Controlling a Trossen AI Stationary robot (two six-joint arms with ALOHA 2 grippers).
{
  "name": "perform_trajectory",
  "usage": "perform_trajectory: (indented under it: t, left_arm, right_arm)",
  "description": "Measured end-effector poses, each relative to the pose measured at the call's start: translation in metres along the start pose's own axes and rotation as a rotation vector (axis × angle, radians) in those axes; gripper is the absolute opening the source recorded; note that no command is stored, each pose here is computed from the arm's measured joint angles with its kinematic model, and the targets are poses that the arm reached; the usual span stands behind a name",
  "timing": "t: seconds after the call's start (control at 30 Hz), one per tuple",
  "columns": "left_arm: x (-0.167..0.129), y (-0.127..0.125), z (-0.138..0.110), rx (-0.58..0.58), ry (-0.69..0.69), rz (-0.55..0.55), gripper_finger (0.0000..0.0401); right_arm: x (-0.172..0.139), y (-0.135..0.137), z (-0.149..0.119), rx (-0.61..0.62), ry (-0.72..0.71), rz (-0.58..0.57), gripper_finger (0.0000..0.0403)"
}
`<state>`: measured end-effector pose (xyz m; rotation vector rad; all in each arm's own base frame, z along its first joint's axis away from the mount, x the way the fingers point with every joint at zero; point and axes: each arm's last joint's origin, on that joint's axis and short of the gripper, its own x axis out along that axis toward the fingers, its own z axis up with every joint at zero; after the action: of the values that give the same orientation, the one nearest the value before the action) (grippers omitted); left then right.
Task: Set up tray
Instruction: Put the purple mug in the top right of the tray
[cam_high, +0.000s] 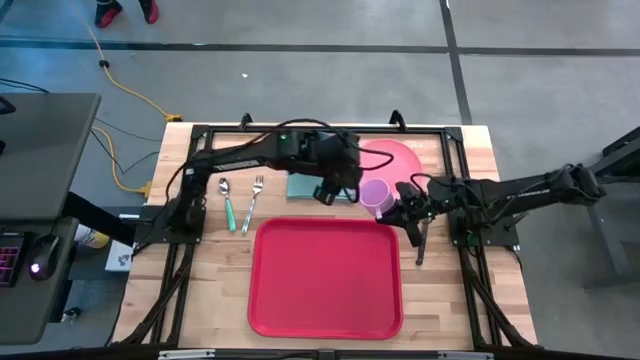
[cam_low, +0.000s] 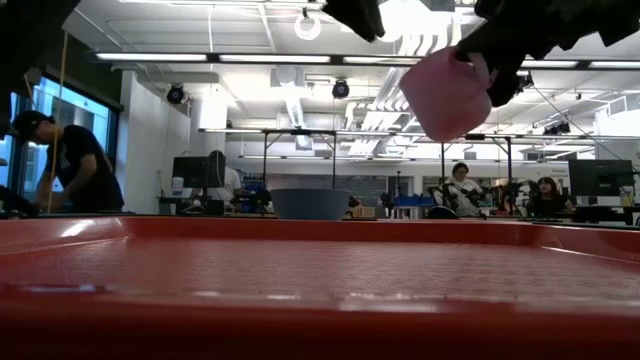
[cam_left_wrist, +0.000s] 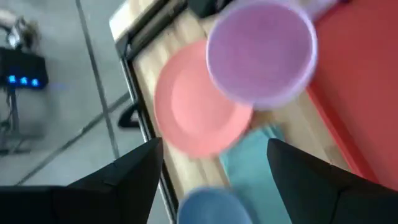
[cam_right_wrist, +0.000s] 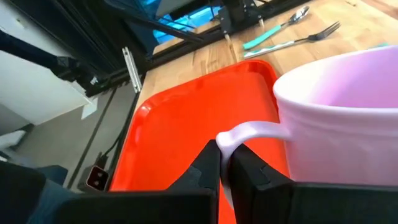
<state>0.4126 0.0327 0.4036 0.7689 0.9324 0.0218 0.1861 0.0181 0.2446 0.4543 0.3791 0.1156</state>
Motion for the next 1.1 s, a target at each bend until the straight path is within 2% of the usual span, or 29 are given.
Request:
perform_trajectory:
  t: [0.2, 0.3, 0.47, 0.57, 0.63, 0.73, 0.83, 1.1]
  left_arm:
    - [-0.050, 0.012, -0.019, -0.047, 0.100, 0.160, 0.0302]
    - [-0.072, 0.016, -0.025, -0.113, 0.082, 0.199, 0.0296]
    - [-0.105, 0.020, -0.036, -0.174, 0.036, 0.237, 0.0292]
    - [-0.115, 0.021, -0.039, -0.182, 0.021, 0.249, 0.0291]
    - [-0.118, 0.021, -0.041, -0.181, 0.023, 0.248, 0.0290]
    - [-0.121, 0.021, -0.042, -0.176, 0.030, 0.254, 0.0288]
    - [-0.121, 0.021, -0.043, -0.161, 0.040, 0.260, 0.0287]
    - [-0.124, 0.023, -0.045, -0.125, 0.071, 0.303, 0.0288]
  right_arm:
    - [0.001, 0.015, -0.007, 0.022, -0.062, -0.088, 0.0000]
    - [0.000, 0.025, -0.006, 0.009, -0.165, -0.153, 0.0000]
    - [-0.004, 0.040, 0.002, -0.041, -0.343, -0.179, 0.0000]
    - [-0.003, 0.045, 0.002, -0.050, -0.383, -0.201, 0.0000]
    - [0.002, 0.048, -0.004, -0.040, -0.383, -0.256, 0.0000]
    - [0.014, 0.049, -0.023, -0.008, -0.439, -0.285, 0.0000]
    - [0.024, 0.050, -0.042, 0.036, -0.510, -0.262, 0.0000]
    - [0.057, 0.063, -0.065, 0.123, -0.427, -0.214, 0.0000]
